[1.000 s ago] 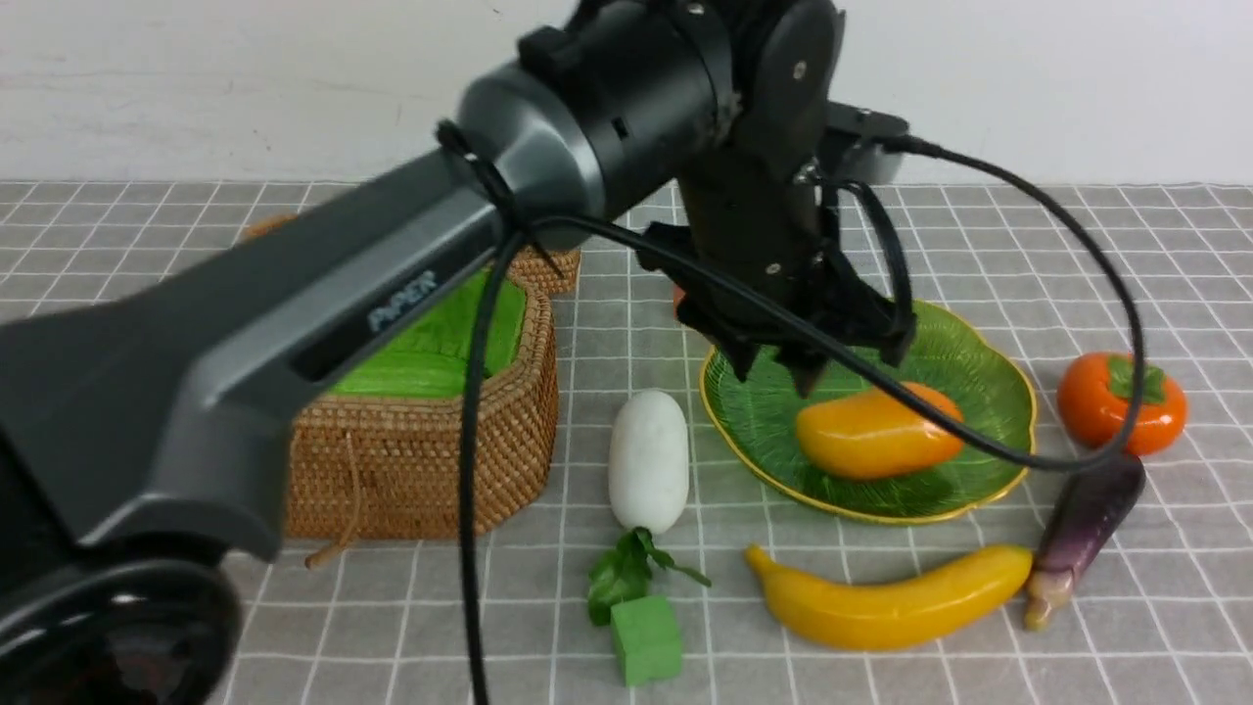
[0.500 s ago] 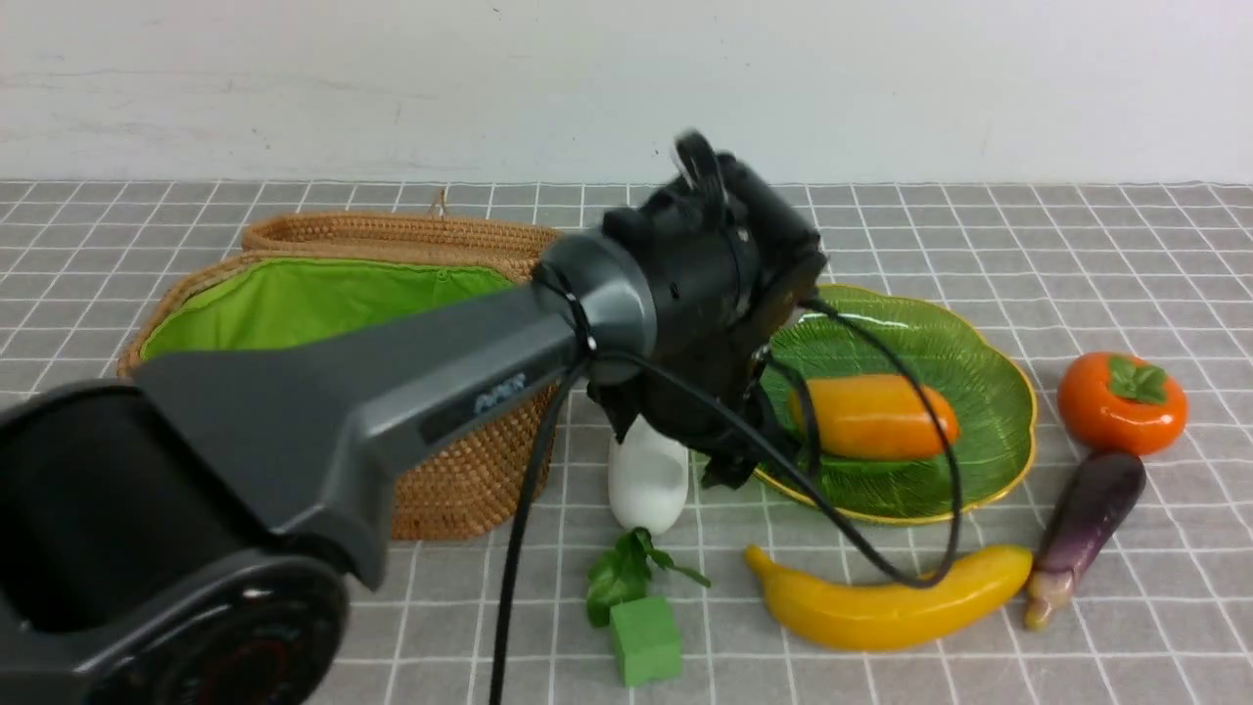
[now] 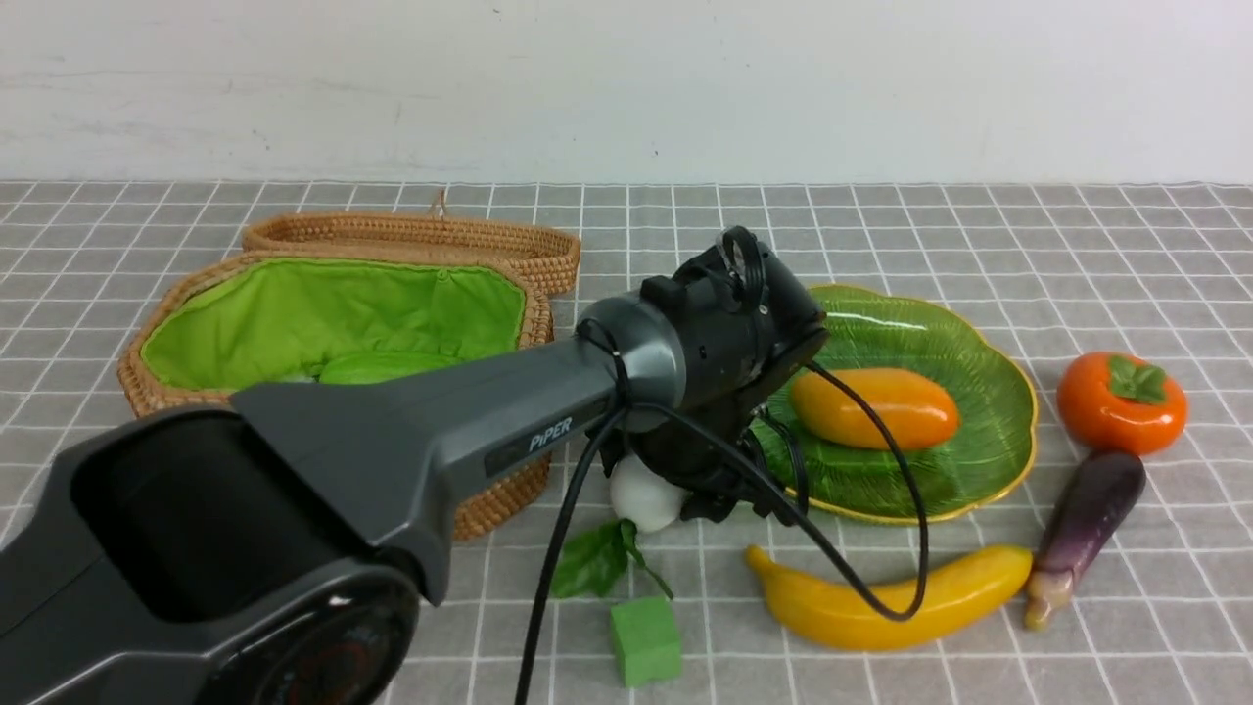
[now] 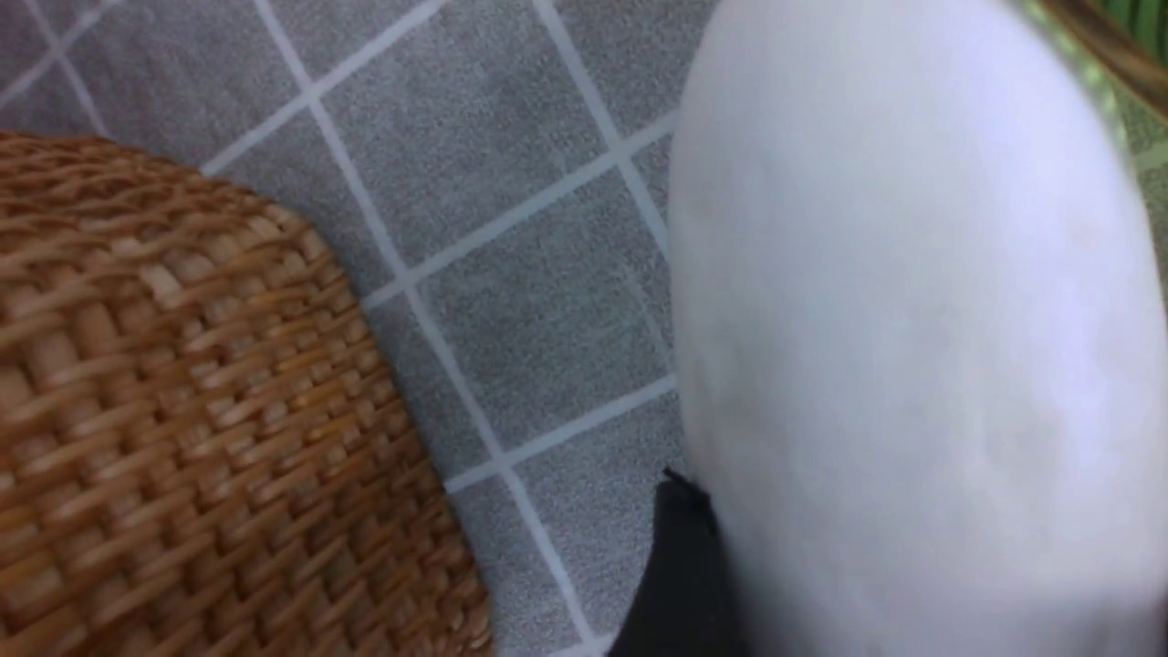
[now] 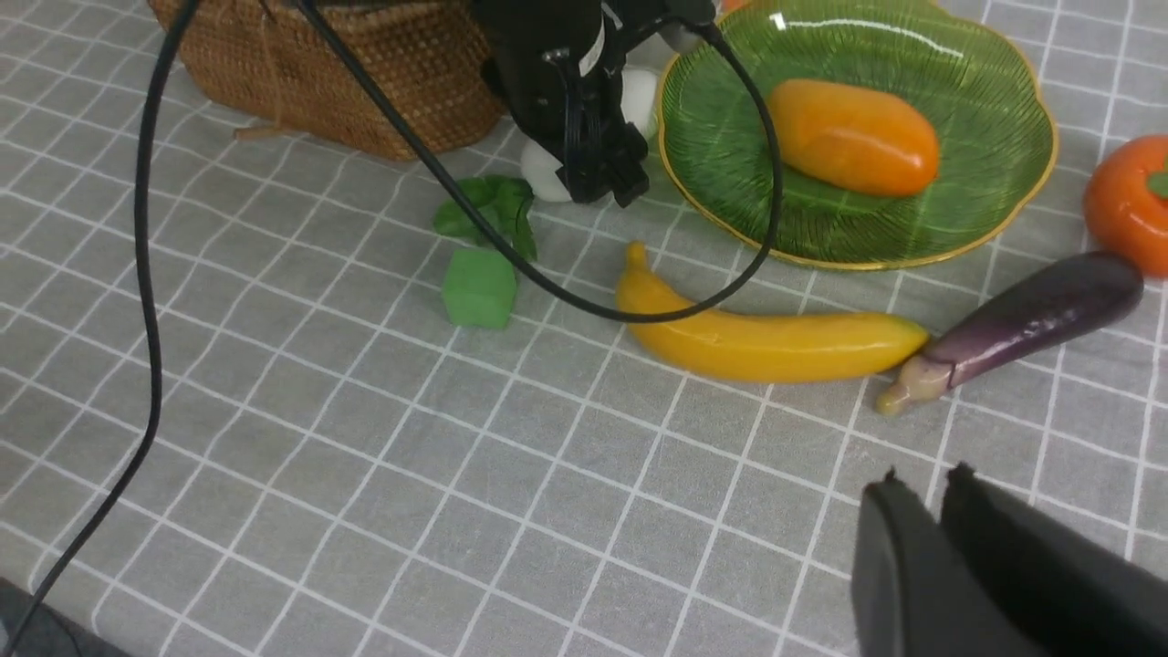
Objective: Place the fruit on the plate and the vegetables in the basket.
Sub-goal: Take a daikon with your left arm and place it on the basket on the left.
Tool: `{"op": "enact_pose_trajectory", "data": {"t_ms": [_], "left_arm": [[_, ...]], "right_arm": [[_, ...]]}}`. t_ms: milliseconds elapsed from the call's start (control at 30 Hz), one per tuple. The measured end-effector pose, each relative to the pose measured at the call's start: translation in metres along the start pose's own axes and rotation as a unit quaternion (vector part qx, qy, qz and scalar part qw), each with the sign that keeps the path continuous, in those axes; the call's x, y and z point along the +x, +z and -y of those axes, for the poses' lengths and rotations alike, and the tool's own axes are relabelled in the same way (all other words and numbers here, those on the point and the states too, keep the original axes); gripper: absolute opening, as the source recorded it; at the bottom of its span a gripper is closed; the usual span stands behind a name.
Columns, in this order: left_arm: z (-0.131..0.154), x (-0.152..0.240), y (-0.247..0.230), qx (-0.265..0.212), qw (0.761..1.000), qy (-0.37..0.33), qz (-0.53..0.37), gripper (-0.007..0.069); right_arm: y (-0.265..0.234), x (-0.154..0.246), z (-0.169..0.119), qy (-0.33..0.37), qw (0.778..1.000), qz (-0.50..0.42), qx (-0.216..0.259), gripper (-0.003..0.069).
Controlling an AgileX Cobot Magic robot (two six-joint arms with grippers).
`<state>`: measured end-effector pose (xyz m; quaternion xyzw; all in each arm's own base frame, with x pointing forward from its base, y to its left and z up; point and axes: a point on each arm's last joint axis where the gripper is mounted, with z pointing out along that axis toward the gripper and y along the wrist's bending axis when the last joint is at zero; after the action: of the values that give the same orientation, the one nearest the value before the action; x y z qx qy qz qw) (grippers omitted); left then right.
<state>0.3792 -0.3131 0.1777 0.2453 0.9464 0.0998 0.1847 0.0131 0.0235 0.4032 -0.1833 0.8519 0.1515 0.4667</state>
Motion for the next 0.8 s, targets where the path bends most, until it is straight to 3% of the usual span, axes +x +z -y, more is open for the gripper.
{"op": "enact_pose_trajectory", "data": {"t_ms": [133,333,467,500,600,733,800], "left_arm": [[-0.006,-0.003,-0.023,0.010,1.000,-0.018,-0.004,0.0525],[-0.035,-0.001,-0.153,0.041,0.994,-0.001,0.103,0.0521],[-0.067,0.016,-0.214,0.037,0.984,0.051,0.164,0.0521],[-0.091,0.027,-0.233,0.021,0.980,0.082,0.180,0.0521],[-0.136,0.046,-0.238,-0.015,0.976,0.133,0.170,0.0521],[-0.177,0.061,-0.208,-0.033,0.973,0.192,0.121,0.0521],[-0.197,0.065,-0.169,-0.028,0.969,0.227,0.087,0.0521]], "right_arm": [[-0.003,0.002,-0.001,-0.001,1.000,0.007,-0.002,0.0074],[-0.004,-0.006,-0.004,0.004,0.999,0.050,-0.018,0.0074],[-0.005,-0.014,-0.004,-0.009,0.995,0.094,-0.018,0.0074],[-0.006,-0.018,-0.005,-0.016,0.993,0.116,-0.019,0.0074],[-0.007,-0.023,-0.005,-0.029,0.989,0.144,-0.021,0.0075],[-0.008,-0.024,-0.006,-0.030,0.988,0.151,-0.024,0.0076],[-0.008,-0.023,-0.006,-0.030,0.988,0.148,-0.025,0.0077]]}}
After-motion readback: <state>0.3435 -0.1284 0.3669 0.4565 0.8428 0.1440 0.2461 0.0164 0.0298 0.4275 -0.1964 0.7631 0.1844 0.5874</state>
